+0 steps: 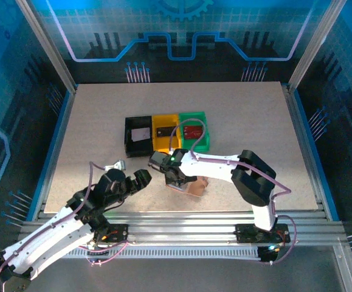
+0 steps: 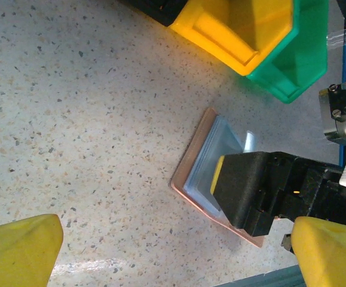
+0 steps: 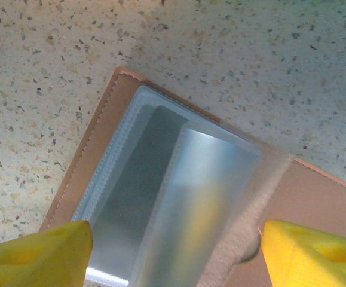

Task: Take the credit cards out of the card holder

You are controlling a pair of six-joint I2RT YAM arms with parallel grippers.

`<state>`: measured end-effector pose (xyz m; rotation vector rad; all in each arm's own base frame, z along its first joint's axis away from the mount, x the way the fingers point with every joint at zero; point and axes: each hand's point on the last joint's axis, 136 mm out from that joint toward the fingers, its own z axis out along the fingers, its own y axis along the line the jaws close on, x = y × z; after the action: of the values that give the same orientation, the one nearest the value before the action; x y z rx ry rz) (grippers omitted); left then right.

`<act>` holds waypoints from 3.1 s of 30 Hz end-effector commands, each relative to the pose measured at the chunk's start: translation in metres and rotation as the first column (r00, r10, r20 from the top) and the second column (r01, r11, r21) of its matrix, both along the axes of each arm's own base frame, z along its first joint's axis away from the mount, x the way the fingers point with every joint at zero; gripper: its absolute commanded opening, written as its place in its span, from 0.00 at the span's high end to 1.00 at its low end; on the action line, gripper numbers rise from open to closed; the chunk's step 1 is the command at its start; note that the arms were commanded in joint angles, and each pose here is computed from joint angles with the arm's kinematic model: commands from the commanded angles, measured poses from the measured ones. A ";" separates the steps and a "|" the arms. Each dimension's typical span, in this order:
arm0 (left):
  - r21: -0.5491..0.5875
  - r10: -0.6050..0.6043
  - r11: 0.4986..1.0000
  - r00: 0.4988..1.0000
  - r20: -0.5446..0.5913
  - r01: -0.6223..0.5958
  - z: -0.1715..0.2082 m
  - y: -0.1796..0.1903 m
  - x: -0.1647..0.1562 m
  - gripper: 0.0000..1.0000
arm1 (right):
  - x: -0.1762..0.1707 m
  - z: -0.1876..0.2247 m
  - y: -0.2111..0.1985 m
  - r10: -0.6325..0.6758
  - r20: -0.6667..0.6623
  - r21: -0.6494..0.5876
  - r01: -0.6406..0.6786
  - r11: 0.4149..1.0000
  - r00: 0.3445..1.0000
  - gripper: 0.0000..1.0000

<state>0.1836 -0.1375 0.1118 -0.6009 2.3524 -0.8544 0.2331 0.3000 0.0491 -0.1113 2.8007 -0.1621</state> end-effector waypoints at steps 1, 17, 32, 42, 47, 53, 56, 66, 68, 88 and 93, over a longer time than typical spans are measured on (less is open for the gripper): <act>-0.010 0.022 1.000 0.999 -0.031 -0.022 -0.011 0.003 -0.002 0.01 | -0.001 -0.005 0.001 0.012 -0.018 -0.038 -0.012 0.999 1.000 0.25; -0.023 0.019 1.000 0.999 -0.050 -0.020 -0.017 0.000 -0.003 0.01 | -0.001 -0.026 -0.001 0.001 -0.064 -0.045 -0.004 0.999 0.998 0.28; -0.030 0.015 0.999 0.998 -0.068 -0.018 -0.024 -0.003 -0.004 0.01 | -0.007 -0.044 -0.005 -0.002 -0.110 -0.046 -0.003 0.999 0.994 0.37; -0.029 0.018 0.999 0.997 -0.071 -0.020 -0.025 -0.002 -0.004 0.01 | -0.005 -0.025 -0.003 0.044 -0.057 -0.033 -0.046 0.998 0.997 0.54; -0.030 0.019 0.999 0.997 -0.077 -0.021 -0.027 -0.002 -0.005 0.01 | -0.005 -0.020 -0.004 0.056 -0.048 -0.030 -0.057 0.998 0.997 0.60; -0.031 0.020 0.999 0.996 -0.084 -0.023 -0.029 -0.002 -0.006 0.01 | -0.008 -0.018 -0.005 0.071 -0.048 -0.020 -0.072 0.997 0.996 0.71; -0.034 0.022 0.999 0.996 -0.087 -0.025 -0.030 -0.002 -0.007 0.01 | -0.008 -0.014 -0.004 0.085 -0.039 -0.010 -0.086 0.996 0.996 0.75; -0.033 0.037 0.999 0.994 -0.101 -0.040 -0.033 0.000 -0.008 0.01 | -0.011 0.001 0.001 0.133 -0.016 0.036 -0.132 0.991 0.991 0.95; -0.032 0.037 0.999 0.994 -0.105 -0.041 -0.034 0.000 -0.008 0.01 | -0.012 0.003 0.001 0.141 -0.012 0.041 -0.140 0.989 0.990 1.00; 0.018 0.006 1.000 0.992 -0.128 -0.003 -0.035 -0.022 0.005 0.01 | -0.005 -0.016 -0.010 0.168 -0.047 0.028 -0.167 0.986 0.985 0.40; 0.022 0.004 1.000 0.991 -0.134 -0.001 -0.039 -0.021 0.003 0.01 | -0.004 -0.026 -0.016 0.156 -0.060 0.009 -0.156 0.988 0.986 0.46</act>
<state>0.1827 -0.1557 0.0651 -0.6714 2.5027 -0.7923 0.2299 0.2917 0.0336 -0.3451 2.8123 -0.0810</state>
